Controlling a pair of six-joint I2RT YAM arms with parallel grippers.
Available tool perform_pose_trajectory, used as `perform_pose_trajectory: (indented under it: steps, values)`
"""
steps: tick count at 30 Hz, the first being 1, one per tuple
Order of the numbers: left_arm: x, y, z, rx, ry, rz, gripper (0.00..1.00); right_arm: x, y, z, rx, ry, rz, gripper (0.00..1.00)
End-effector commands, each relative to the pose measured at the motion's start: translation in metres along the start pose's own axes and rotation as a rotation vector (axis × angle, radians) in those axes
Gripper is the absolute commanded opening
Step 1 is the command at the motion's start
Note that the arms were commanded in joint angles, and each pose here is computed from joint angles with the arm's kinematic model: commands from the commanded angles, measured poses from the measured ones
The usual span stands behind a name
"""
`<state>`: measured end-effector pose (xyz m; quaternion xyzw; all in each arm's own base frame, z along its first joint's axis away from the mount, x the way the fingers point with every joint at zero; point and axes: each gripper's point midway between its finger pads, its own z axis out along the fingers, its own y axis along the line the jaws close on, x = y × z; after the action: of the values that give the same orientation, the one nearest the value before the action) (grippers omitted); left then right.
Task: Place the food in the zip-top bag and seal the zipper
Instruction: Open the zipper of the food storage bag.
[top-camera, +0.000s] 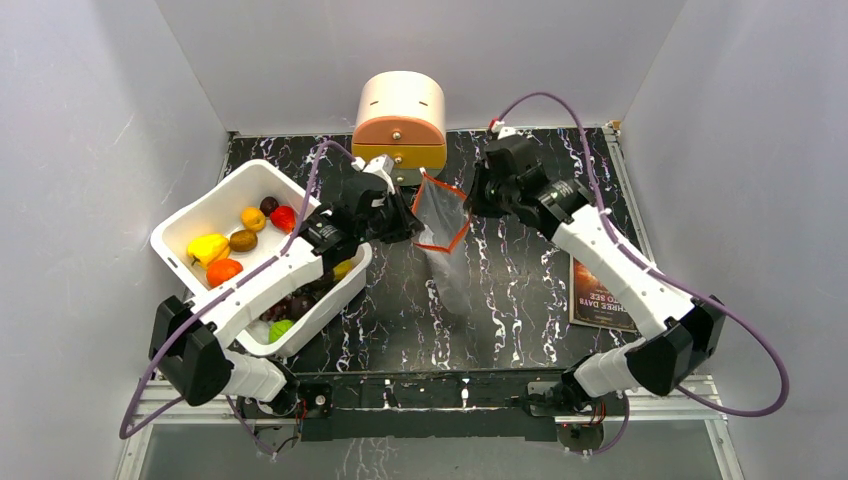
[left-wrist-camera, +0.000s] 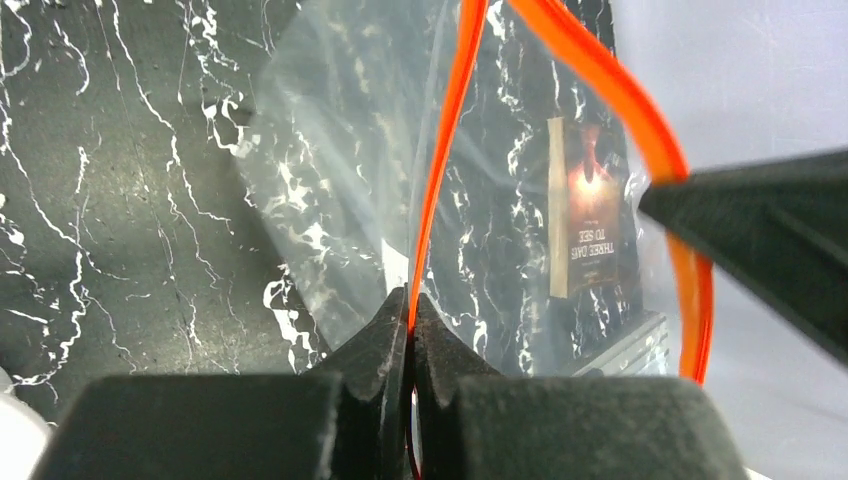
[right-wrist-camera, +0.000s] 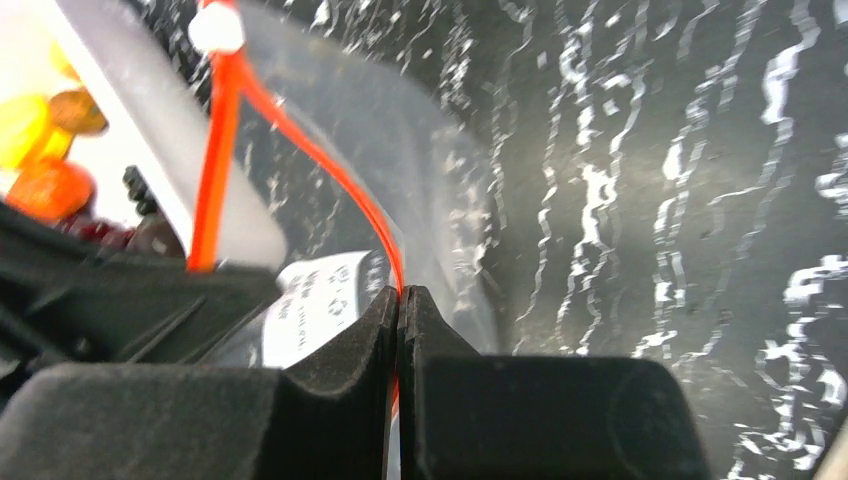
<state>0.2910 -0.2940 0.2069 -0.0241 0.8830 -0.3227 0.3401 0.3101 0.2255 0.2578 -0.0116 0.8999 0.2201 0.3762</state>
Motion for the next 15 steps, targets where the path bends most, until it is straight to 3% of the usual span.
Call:
perform_pose_trajectory:
  steps: [1, 6, 11, 12, 15]
  values:
    - [-0.016, -0.005, -0.024, 0.023, -0.063, 0.042, 0.00, -0.036, -0.037, -0.029, 0.268, -0.086, -0.056, 0.00]
    - [-0.017, 0.010, -0.025, -0.036, -0.060, 0.093, 0.00, -0.053, -0.056, -0.048, 0.380, -0.185, -0.036, 0.00]
    - [-0.013, -0.002, -0.020, 0.020, -0.022, 0.084, 0.03, -0.050, -0.004, -0.039, 0.063, -0.192, -0.035, 0.00]
    - [-0.013, -0.004, -0.020, 0.030, -0.020, 0.083, 0.06, -0.047, 0.003, -0.037, 0.019, -0.192, -0.035, 0.00]
    - [-0.016, -0.011, -0.024, 0.063, -0.024, 0.100, 0.30, -0.042, 0.015, -0.029, -0.059, -0.183, -0.023, 0.00]
